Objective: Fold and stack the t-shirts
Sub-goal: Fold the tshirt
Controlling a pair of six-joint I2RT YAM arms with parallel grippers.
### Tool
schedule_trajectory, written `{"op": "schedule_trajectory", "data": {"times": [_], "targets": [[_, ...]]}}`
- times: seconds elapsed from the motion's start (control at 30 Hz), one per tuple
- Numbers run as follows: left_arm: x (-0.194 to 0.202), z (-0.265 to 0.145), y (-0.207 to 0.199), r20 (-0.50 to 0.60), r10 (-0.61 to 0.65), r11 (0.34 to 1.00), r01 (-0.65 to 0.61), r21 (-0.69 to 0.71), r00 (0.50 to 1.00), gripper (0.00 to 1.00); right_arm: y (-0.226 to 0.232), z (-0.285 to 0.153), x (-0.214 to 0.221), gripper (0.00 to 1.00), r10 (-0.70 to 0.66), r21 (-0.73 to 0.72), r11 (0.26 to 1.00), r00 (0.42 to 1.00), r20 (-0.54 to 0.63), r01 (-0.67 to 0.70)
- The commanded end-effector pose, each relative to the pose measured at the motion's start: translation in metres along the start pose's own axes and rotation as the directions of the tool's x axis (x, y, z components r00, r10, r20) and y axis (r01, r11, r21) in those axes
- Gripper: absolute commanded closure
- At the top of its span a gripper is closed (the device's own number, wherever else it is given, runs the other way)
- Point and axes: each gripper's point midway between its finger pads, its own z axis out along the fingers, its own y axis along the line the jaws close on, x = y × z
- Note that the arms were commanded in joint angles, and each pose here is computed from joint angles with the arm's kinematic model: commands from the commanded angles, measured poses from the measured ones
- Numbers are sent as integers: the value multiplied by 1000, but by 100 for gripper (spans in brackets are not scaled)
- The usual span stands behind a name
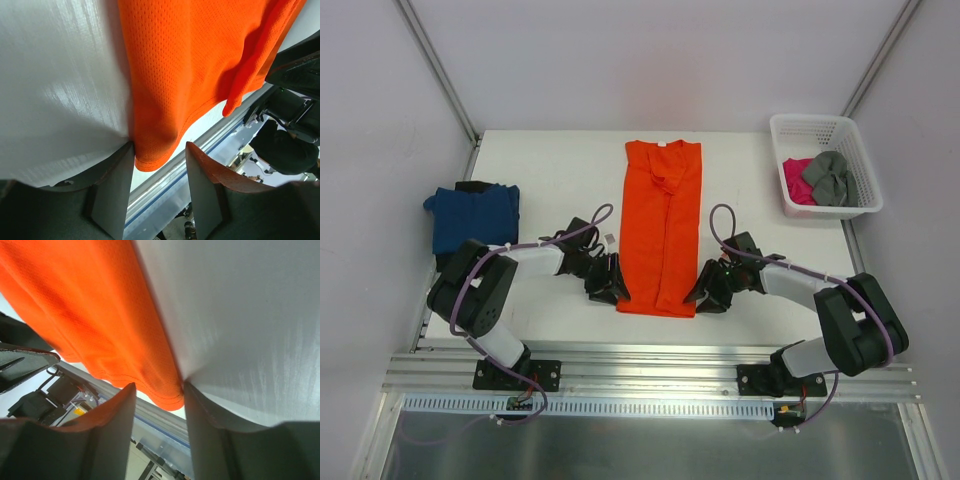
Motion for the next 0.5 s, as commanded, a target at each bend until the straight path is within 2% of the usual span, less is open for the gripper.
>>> {"op": "schedule_trajectory", "data": {"times": [0.0,0.1,0.17,0.2,0.27,0.3,0.33,0.47], "targets": [[-2,2,-6,-1,11,1000,-11,6,1000,57,-5,2,1,55,-6,14,1000,1000,7,6],[-2,2,-6,-3,11,1000,-11,5,1000,66,-4,3,1,63,-6,9,1000,1000,3,6],[-2,2,-7,-3,14,1000,-14,9,1000,73,-4,3,2,74,-8,9,1000,1000,0,8],[-3,1,-8,1,17,1000,-17,12,1000,83,-3,3,1,82,-11,6,1000,1000,3,11],[-2,1,-8,0,16,1000,-16,12,1000,90,-2,2,0,91,-15,4,1000,1000,5,15],[-2,1,-8,1,17,1000,-17,12,1000,95,-2,2,0,99,-21,5,1000,1000,5,21],[-2,1,-7,2,17,1000,-17,11,1000,100,-2,2,-1,99,-22,8,1000,1000,7,22],[-2,-2,-10,9,32,999,-32,18,999,100,2,-2,-4,100,-45,7,999,999,19,44]]}}
